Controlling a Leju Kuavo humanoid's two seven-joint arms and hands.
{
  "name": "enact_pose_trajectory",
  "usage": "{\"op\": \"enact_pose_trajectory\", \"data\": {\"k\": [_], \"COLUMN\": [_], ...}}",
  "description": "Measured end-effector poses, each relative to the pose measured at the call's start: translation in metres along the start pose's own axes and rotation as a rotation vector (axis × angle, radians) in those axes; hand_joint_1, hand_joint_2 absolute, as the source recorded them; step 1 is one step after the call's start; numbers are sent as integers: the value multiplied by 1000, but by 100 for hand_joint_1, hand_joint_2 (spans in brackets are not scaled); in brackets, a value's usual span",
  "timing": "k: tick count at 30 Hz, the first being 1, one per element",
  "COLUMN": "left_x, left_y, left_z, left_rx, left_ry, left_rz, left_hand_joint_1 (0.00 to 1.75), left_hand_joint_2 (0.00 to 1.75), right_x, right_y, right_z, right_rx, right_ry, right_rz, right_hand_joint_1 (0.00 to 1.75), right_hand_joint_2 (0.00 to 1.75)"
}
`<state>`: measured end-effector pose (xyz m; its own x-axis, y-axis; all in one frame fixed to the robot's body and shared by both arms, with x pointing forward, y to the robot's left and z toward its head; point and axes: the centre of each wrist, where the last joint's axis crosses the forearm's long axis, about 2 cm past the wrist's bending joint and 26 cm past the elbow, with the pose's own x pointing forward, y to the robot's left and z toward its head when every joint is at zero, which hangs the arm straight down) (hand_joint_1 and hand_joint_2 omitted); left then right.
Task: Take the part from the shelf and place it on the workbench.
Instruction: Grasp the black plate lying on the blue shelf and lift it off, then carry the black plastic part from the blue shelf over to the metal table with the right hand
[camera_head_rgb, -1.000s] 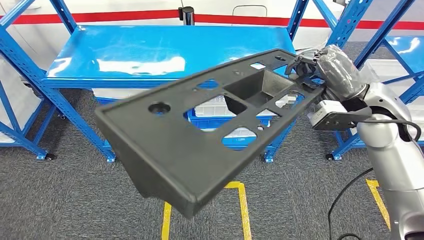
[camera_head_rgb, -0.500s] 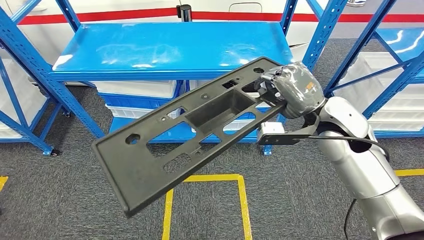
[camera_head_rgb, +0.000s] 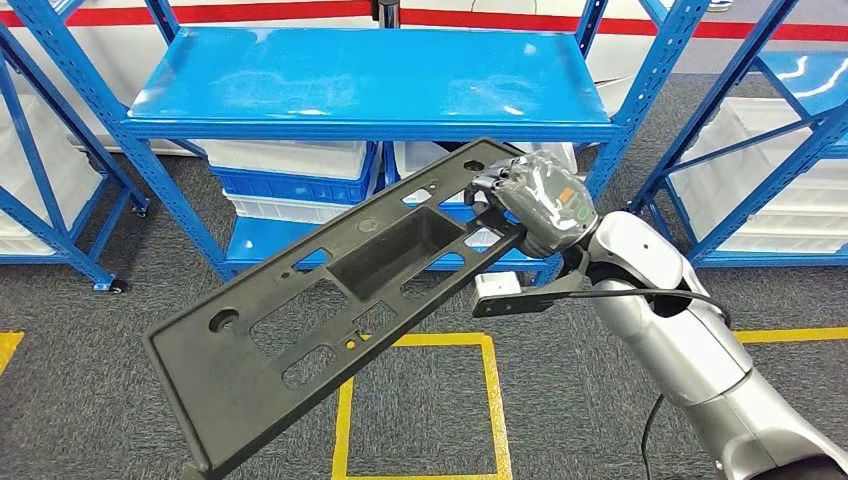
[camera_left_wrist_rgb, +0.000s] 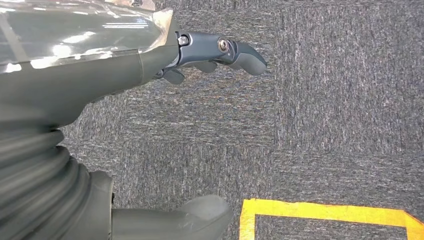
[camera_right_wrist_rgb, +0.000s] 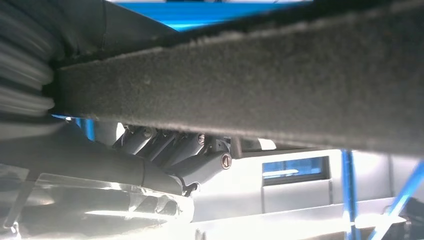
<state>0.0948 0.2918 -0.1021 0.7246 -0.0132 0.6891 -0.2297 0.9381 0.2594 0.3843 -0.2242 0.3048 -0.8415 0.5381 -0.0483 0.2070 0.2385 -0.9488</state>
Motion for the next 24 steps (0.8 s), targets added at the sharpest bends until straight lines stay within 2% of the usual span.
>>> {"op": "enact_pose_trajectory", "data": {"k": [5, 14, 24], "left_x": [7, 12, 17], "left_y": [-2, -2, -3], "left_z": [-4, -7, -9], "left_rx": [-16, -23, -18], "left_ry": [-15, -38, -62], "left_rz": [-22, -31, -22], "left_hand_joint_1": [0, 0, 0], "left_hand_joint_2": [175, 175, 175], "right_x": [5, 14, 14], "right_y": [6, 34, 43], "right_z": [-6, 3, 4], "right_rx": [8, 33, 58], "right_ry": [-11, -11, -13], "right_rz": [-16, -56, -50], "right_hand_joint_1": [175, 175, 175], "right_hand_joint_2": [175, 175, 175]}}
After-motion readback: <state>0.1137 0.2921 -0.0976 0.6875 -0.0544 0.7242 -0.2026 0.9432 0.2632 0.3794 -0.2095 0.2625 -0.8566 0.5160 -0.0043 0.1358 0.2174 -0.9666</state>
